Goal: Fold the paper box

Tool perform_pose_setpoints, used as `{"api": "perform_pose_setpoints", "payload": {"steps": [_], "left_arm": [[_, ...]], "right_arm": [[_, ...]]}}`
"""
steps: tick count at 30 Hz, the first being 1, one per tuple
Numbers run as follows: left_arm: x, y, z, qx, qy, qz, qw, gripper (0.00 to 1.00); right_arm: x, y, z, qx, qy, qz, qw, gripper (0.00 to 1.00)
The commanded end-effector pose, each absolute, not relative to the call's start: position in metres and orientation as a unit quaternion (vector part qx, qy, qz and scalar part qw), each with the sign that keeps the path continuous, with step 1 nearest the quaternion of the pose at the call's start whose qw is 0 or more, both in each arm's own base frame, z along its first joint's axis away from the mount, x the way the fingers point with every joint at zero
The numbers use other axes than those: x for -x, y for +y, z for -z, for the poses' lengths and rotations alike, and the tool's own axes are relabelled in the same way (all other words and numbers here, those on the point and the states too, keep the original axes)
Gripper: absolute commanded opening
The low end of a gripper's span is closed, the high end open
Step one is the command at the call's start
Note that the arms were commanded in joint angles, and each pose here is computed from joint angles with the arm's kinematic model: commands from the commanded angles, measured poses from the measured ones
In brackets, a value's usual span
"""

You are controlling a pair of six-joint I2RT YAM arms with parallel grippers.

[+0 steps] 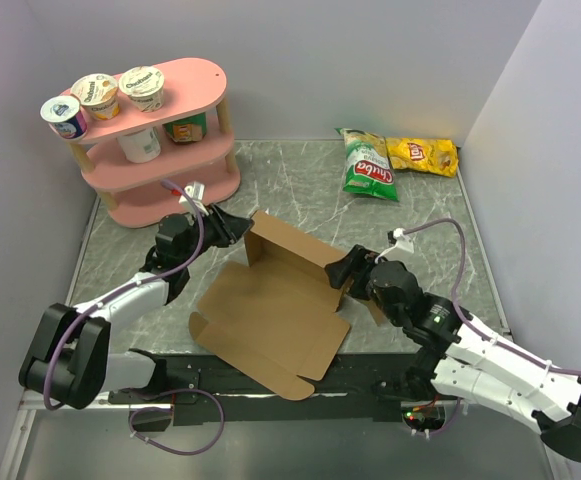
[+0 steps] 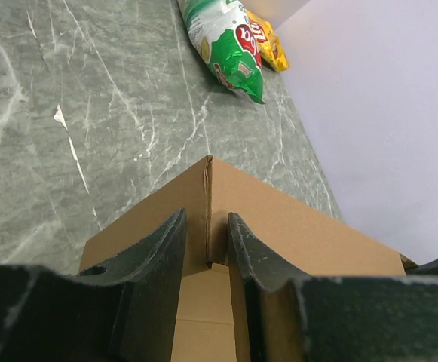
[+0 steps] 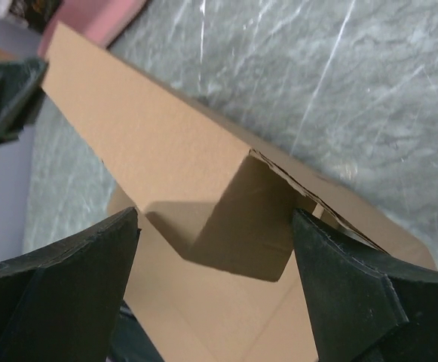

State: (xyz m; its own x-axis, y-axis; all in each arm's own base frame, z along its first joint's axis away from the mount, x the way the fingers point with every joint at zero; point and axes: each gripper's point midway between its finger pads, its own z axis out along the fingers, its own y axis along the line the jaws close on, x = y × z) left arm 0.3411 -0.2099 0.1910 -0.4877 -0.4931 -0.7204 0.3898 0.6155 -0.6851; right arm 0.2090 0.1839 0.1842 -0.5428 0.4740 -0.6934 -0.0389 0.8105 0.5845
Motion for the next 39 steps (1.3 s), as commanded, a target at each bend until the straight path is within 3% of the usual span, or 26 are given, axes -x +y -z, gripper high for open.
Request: {"api": "perform_pose_setpoints", "payload": {"steps": [1, 11, 23, 29, 31, 35, 39], "left_arm": [[-0.327, -0.199, -0.142, 0.047, 0.797, 0.395, 0.455, 0.33], [-0.320, -0.199, -0.145, 0.051, 0.790, 0.405, 0.458, 0.33], [-0.315, -0.197, -0.148, 0.059, 0.783, 0.412, 0.462, 0.33], [-0.321, -0.187, -0.153, 0.083, 0.781, 0.392, 0.479, 0.32], [-0.323, -0.182, -0.153, 0.096, 0.784, 0.379, 0.482, 0.31], [-0.331, -0.172, -0.155, 0.116, 0.787, 0.352, 0.494, 0.31], [-0.342, -0.166, -0.161, 0.127, 0.789, 0.329, 0.504, 0.32]], "right_arm": [[-0.232, 0.189, -0.210, -0.174, 0.787, -0.313, 0.502, 0.88], [-0.249, 0.208, -0.227, -0.207, 0.755, -0.361, 0.506, 0.85], [-0.265, 0.214, -0.236, -0.247, 0.724, -0.391, 0.511, 0.68], [-0.281, 0.221, -0.239, -0.215, 0.736, -0.368, 0.526, 0.66], [-0.288, 0.219, -0.245, -0.197, 0.740, -0.357, 0.535, 0.69], [-0.293, 0.204, -0.250, -0.154, 0.757, -0.329, 0.543, 0.90], [-0.276, 0.179, -0.262, -0.099, 0.762, -0.283, 0.574, 0.98]]}}
